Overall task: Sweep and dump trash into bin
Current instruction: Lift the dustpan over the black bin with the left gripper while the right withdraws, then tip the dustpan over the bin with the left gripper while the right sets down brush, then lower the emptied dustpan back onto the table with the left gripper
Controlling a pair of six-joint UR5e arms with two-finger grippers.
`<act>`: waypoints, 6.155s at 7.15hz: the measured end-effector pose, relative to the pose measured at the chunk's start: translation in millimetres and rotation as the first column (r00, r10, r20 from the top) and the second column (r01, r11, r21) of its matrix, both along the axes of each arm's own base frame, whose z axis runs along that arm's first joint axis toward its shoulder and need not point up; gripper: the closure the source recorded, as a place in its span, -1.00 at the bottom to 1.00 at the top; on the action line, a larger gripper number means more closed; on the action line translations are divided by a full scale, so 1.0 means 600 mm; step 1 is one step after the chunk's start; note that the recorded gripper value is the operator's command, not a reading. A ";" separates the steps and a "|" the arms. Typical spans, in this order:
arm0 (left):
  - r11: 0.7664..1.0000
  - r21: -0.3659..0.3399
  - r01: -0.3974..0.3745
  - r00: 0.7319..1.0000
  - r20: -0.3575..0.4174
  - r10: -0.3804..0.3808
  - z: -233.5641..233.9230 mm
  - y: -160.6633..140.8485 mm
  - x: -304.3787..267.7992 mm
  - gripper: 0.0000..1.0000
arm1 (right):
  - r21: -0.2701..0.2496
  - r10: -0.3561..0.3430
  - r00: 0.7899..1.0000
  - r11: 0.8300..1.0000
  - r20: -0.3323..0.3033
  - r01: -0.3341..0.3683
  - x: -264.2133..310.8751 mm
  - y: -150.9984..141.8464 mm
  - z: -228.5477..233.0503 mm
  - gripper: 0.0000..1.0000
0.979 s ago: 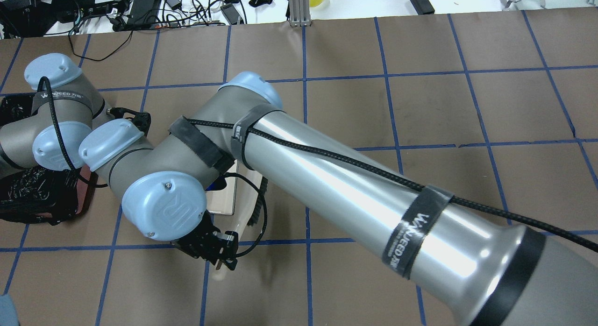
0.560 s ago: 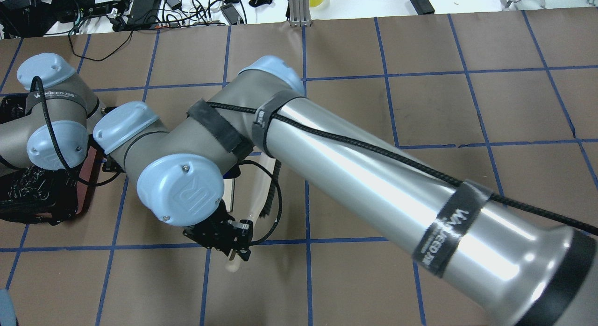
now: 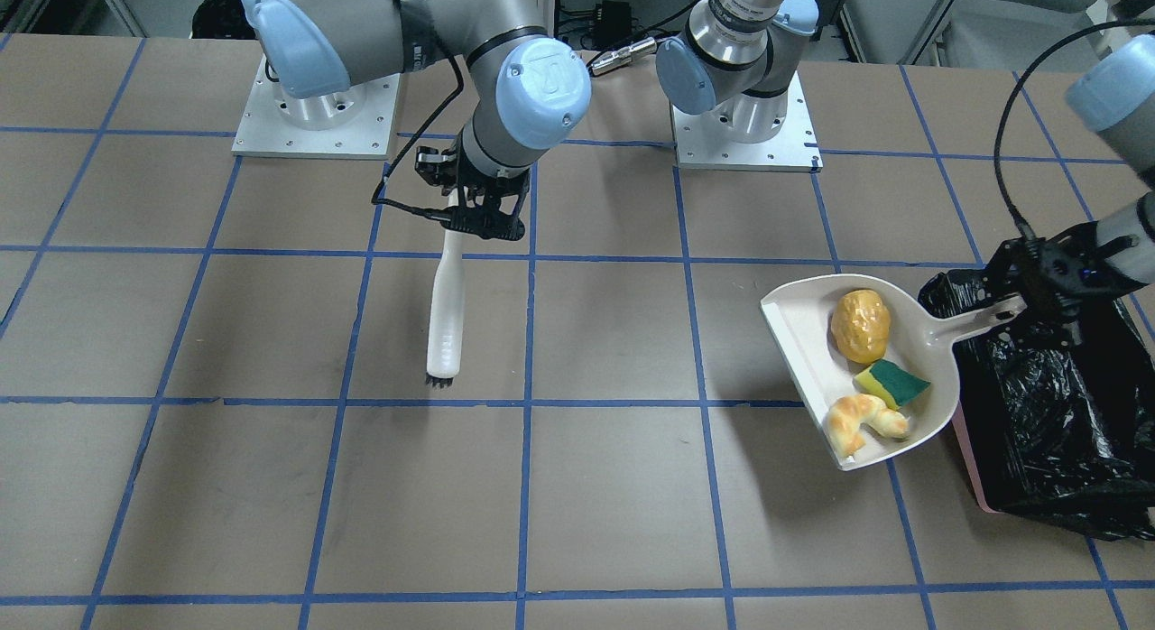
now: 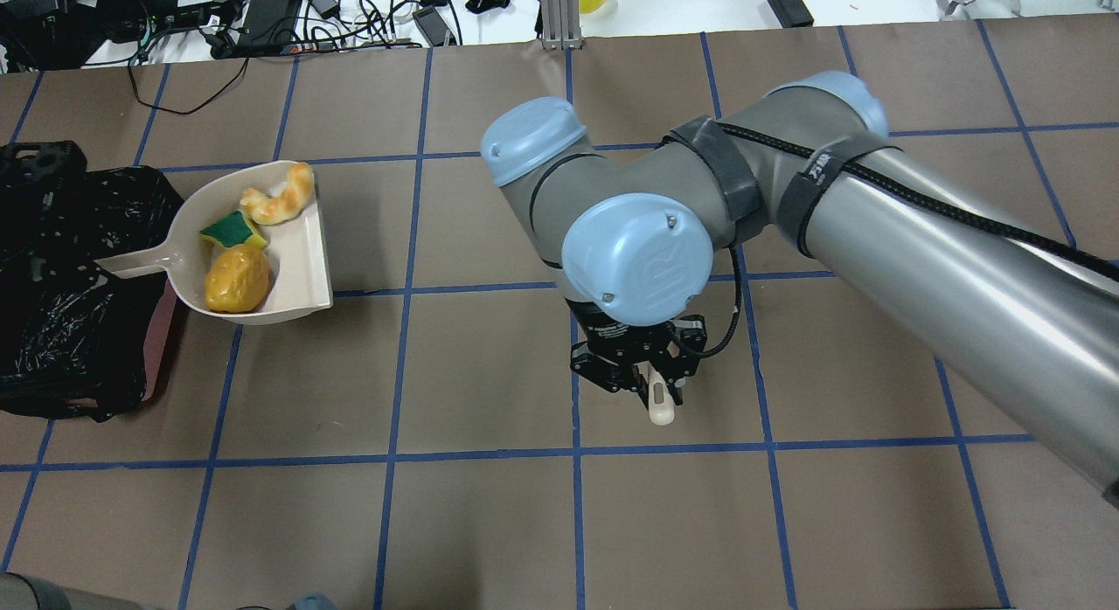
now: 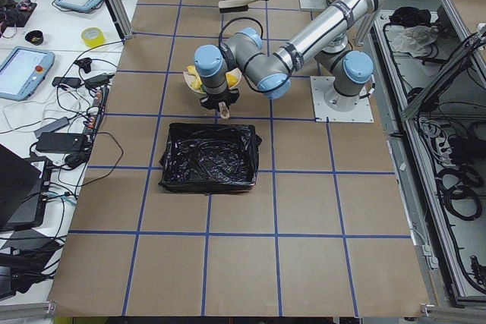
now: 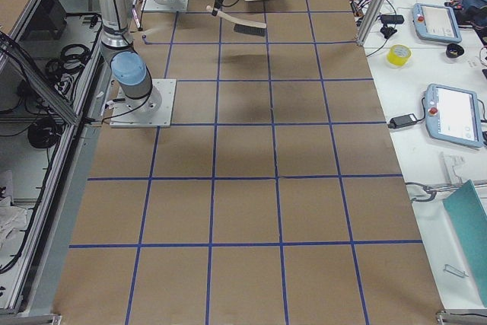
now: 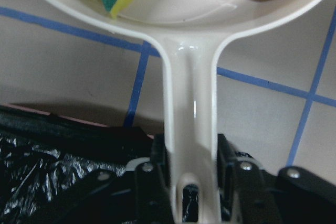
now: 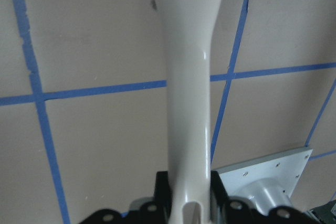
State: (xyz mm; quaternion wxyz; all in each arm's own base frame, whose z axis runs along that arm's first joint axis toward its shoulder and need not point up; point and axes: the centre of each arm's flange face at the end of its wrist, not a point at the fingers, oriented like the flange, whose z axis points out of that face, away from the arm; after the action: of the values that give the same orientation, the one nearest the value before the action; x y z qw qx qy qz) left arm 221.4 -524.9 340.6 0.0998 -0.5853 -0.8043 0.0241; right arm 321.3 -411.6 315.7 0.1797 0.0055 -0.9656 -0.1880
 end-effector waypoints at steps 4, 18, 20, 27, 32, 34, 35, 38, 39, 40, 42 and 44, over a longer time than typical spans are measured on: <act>0.984 -0.002 -0.179 0.971 0.158 0.177 0.121 0.081 0.210 1.00 | -0.066 0.029 0.995 0.998 0.100 -0.023 -0.220 -0.151 -0.022 1.00; 0.969 0.234 -0.074 0.448 0.876 -0.178 0.237 -0.008 0.083 1.00 | -0.146 0.020 0.976 0.989 0.219 0.012 -0.687 -0.291 -0.140 -0.63; 0.974 0.214 -0.068 0.393 0.904 -0.171 0.222 -0.004 0.047 1.00 | -0.151 0.016 0.976 0.988 0.217 0.017 -0.687 -0.291 -0.139 -1.00; 0.984 0.149 0.095 0.545 0.819 -0.177 0.194 0.015 0.091 1.00 | -0.301 0.054 0.984 0.954 0.170 0.000 -0.663 -0.270 0.107 -1.00; 0.945 -0.003 0.328 0.845 0.448 -0.292 0.188 -0.025 -0.008 1.00 | -0.287 0.058 0.982 0.958 0.182 -0.003 -0.646 -0.237 0.192 -1.00; 0.921 -0.056 0.385 0.872 0.350 -0.343 0.150 -0.077 -0.117 1.00 | -0.283 0.057 0.981 0.959 0.184 -0.002 -0.646 -0.235 0.190 -1.00; 0.926 -0.077 0.370 0.892 0.309 -0.331 0.117 -0.110 -0.159 1.00 | -0.283 0.057 0.981 0.959 0.184 -0.002 -0.646 -0.234 0.190 -1.00; 0.933 -0.089 0.350 0.924 0.195 -0.328 -0.012 -0.192 -0.259 1.00 | -0.282 0.058 0.981 0.960 0.184 -0.004 -0.646 -0.234 0.189 -1.00; 0.931 -0.086 0.356 0.923 0.187 -0.336 -0.044 -0.212 -0.293 1.00 | -0.281 0.059 0.981 0.960 0.184 -0.005 -0.646 -0.234 0.189 -1.00; 0.930 -0.082 0.359 0.922 0.184 -0.340 -0.064 -0.228 -0.306 1.00 | -0.281 0.060 0.981 0.960 0.184 -0.007 -0.646 -0.234 0.189 -1.00; 0.929 -0.065 0.364 0.921 0.175 -0.348 -0.103 -0.255 -0.307 1.00 | -0.282 0.063 0.981 0.959 0.183 -0.009 -0.646 -0.235 0.189 -1.00; 0.929 -0.046 0.366 0.921 0.159 -0.355 -0.138 -0.268 -0.306 1.00 | -0.281 0.063 0.981 0.960 0.184 -0.009 -0.646 -0.235 0.189 -1.00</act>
State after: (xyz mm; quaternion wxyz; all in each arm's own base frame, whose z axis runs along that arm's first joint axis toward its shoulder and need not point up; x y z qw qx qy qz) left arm 37.8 -685.6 258.0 0.0209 -0.7269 -0.6864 -0.0082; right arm -66.5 -552.5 429.0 0.0887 0.0156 -0.9949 -0.0454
